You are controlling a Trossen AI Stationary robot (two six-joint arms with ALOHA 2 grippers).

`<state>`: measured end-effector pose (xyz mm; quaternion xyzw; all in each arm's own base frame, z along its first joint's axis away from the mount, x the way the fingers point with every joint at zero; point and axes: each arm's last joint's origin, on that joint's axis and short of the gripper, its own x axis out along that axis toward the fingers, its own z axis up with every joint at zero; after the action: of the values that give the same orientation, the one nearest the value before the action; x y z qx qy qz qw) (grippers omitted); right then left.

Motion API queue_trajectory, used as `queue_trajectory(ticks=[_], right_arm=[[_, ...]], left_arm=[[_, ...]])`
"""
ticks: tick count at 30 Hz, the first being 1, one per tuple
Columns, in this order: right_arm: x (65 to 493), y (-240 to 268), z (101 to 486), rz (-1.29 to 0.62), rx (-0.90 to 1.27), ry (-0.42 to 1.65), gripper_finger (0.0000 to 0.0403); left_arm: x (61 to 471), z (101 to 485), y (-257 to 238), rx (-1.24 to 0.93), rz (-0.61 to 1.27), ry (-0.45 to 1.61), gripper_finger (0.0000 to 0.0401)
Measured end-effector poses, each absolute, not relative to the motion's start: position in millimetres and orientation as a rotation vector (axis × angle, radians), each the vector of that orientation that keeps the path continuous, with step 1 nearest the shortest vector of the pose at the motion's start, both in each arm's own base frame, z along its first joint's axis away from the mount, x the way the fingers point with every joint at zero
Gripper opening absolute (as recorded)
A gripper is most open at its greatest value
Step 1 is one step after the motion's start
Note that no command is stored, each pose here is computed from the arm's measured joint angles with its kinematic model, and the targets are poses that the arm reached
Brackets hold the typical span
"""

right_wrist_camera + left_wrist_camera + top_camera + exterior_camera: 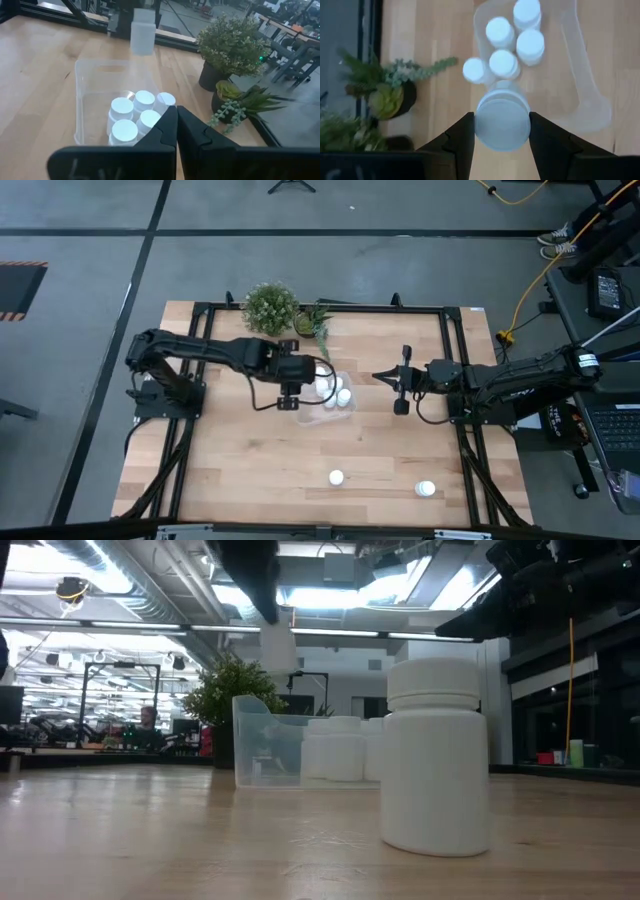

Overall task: Pick and place pill bottles into a basket
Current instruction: Put the white pill bottle into the transparent bin

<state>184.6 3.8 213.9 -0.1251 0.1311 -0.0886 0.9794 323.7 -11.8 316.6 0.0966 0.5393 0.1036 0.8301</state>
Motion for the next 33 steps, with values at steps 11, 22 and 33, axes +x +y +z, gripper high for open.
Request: queue_trajectory(ticks=[11, 22, 33], right_arm=[[184.1, 3.7, 211.8, -0.177, -0.249, 0.285, 0.0005], [182.5, 3.6, 206.7, -0.177, -0.220, 0.337, 0.0005], [181.6, 3.6, 204.0, -0.180, -0.192, 0.363, 0.0005]], left_arm=[[356.9, 261.9, -7.9, 0.268, 0.136, 1.314, 0.0154], [370.9, 244.2, -4.7, 0.243, 0.104, 1.312, 0.0154], [368.7, 232.3, 7.4, 0.207, 0.099, 1.328, 0.0154]])
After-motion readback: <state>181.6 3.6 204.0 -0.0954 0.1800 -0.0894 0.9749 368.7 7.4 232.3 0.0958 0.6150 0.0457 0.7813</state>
